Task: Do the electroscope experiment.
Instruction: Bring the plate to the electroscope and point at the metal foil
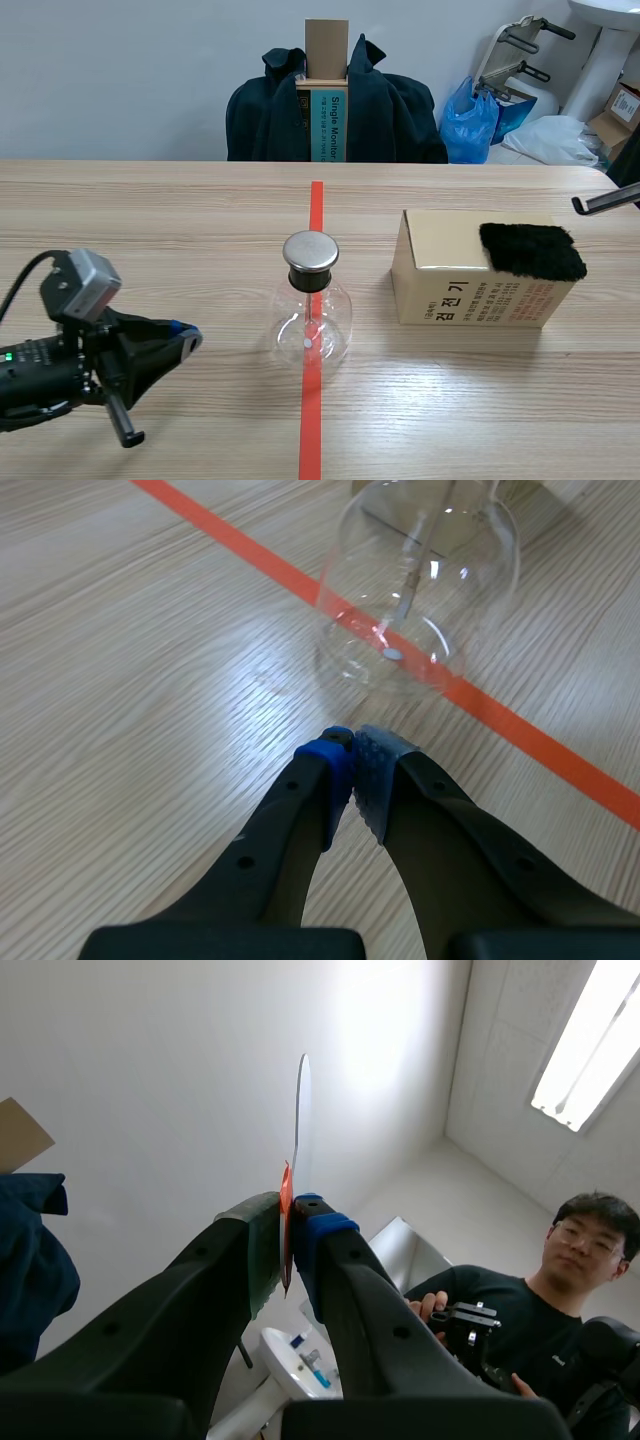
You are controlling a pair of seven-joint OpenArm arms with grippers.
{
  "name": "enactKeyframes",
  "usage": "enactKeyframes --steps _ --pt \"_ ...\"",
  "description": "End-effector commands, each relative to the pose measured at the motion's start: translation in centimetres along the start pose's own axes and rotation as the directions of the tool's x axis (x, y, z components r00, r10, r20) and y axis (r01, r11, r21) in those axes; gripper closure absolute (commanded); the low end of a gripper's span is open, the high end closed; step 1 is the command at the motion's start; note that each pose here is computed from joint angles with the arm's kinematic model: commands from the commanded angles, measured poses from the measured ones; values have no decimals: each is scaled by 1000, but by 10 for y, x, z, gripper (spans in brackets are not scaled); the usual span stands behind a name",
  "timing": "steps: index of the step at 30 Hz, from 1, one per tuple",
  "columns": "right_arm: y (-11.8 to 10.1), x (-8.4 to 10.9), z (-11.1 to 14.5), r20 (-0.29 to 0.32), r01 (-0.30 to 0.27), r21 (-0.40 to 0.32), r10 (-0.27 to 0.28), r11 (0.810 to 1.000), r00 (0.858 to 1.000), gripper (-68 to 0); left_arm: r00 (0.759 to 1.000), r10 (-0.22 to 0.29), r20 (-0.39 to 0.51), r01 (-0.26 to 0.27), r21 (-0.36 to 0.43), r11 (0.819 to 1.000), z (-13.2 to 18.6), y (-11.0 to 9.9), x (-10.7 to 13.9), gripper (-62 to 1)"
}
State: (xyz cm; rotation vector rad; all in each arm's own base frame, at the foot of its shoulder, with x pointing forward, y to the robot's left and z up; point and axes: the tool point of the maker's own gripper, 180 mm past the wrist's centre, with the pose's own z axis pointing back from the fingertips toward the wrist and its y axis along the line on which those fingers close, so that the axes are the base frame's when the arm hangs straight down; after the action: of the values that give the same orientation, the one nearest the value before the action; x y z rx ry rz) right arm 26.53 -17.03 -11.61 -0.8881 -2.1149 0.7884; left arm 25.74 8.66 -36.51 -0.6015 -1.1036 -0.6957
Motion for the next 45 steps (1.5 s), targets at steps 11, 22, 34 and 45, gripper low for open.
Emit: enactKeyframes --steps 11,22,34,45 --pt "-1 6 -5 33 -13 9 13 1000 999 -8 995 -1 99 1 -2 1000 -36 -12 12 -21" --pt "55 34 -12 212 -143 259 89 955 973 -8 995 -46 92 45 18 999 -42 -13 10 -21" --pt "142 45 22 328 -268 521 100 810 939 -8 995 -49 83 47 25 999 -42 -12 9 -21" --pt "173 21 52 296 -306 605 149 735 944 -8 996 -49 76 47 25 999 -42 -12 7 -21"
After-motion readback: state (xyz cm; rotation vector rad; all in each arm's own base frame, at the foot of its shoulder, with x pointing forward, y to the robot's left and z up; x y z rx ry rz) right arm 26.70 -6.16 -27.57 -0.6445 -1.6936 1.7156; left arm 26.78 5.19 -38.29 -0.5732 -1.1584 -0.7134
